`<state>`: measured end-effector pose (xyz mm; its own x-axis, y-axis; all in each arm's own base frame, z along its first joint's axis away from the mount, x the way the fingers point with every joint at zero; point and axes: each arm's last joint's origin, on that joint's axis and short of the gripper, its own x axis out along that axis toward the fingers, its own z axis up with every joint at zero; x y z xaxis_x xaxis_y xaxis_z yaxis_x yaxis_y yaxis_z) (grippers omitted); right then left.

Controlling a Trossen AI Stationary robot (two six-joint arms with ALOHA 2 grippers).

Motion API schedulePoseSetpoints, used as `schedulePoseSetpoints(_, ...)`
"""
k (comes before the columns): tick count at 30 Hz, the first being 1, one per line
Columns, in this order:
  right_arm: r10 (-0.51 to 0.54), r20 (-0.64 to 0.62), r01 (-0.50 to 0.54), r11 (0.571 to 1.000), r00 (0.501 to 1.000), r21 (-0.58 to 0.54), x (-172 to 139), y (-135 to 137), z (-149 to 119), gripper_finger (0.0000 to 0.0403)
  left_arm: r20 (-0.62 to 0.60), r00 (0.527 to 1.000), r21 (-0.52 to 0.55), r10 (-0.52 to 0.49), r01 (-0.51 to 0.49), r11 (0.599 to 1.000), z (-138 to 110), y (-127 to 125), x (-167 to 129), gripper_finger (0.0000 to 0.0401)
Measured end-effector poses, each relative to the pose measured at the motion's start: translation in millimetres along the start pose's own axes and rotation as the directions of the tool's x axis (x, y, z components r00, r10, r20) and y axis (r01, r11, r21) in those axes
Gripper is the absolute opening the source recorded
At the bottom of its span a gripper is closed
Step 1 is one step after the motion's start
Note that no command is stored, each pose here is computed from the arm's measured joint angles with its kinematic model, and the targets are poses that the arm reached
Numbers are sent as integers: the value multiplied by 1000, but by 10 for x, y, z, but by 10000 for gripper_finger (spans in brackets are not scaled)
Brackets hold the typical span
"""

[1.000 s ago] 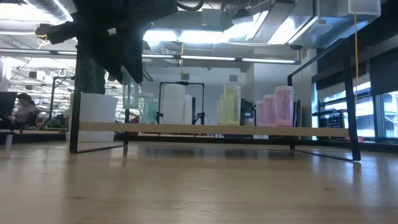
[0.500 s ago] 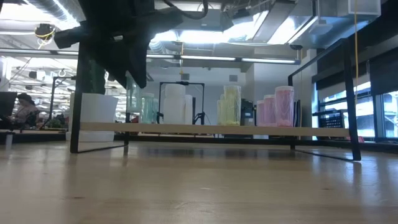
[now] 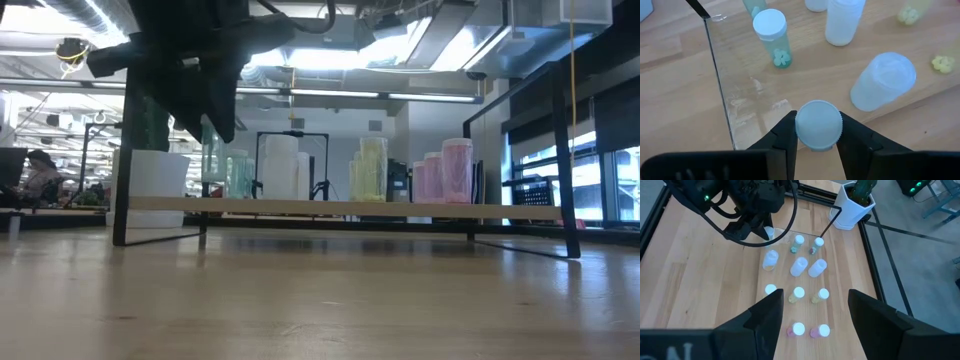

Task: Pick and place medicine bottles onto shelf by color
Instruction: Put the blue pill bottle aligned with the other blue pill bottles on the shelf, then return to Home Position

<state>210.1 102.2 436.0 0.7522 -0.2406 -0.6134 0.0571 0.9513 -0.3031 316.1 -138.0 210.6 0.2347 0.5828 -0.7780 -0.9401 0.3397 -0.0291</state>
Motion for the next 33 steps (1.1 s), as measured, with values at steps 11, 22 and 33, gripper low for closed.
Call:
schedulePoseSetpoints(11, 0, 0, 0, 1000, 1000, 0, 0, 0, 0, 224, -6, 1000, -11, 7, -8, 1000, 26, -2, 21, 109)
schedulePoseSetpoints(22, 0, 0, 0, 1000, 1000, 0, 0, 0, 0, 224, -8, 1000, -6, 12, -12, 1000, 25, 2, 23, 148)
schedulePoseSetpoints(33, 0, 0, 0, 1000, 1000, 0, 0, 1, 0, 224, -7, 1000, 8, 24, -24, 1000, 21, 15, 31, 181)
